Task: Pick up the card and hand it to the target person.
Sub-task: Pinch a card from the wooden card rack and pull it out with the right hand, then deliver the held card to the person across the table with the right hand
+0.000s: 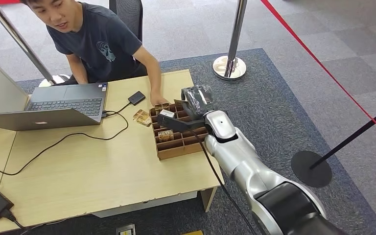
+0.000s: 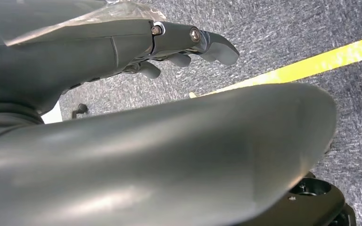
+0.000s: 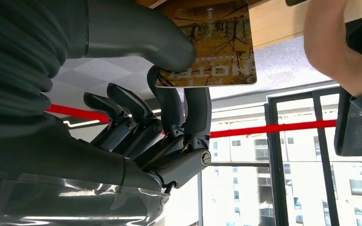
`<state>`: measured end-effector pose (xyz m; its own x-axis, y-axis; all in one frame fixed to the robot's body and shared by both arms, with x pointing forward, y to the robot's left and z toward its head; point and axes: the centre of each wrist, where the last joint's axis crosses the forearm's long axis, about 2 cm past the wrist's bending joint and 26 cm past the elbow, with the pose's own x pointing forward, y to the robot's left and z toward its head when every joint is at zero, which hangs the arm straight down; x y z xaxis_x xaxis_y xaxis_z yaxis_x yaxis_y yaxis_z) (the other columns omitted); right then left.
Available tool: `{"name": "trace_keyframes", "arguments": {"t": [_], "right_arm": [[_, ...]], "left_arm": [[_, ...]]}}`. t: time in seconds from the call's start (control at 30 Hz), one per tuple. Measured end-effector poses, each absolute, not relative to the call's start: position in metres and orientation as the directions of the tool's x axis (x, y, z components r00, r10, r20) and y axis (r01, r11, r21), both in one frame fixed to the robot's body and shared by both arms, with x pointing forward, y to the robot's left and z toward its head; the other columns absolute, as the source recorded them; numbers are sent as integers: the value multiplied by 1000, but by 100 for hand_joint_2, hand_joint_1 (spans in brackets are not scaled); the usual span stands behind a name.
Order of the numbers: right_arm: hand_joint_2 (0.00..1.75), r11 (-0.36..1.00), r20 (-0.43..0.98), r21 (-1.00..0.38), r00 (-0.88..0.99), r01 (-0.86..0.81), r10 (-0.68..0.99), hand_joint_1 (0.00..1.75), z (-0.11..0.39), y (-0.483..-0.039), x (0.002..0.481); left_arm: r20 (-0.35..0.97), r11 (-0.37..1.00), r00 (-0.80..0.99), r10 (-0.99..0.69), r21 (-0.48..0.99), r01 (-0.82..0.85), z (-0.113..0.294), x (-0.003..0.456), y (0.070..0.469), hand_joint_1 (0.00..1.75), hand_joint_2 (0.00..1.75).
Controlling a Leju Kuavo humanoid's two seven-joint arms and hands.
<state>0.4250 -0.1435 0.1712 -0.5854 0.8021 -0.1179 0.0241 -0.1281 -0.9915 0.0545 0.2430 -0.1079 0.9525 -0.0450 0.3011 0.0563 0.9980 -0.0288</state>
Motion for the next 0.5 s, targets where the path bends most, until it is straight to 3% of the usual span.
{"name": "trace_keyframes", "arguments": {"t": [0.5], "right_arm": [[175, -48, -176, -975, -619, 218, 766, 175, 204, -142, 409]], "left_arm": [[301, 998, 952, -52, -22, 62, -108, 54, 243, 0, 0]]}}
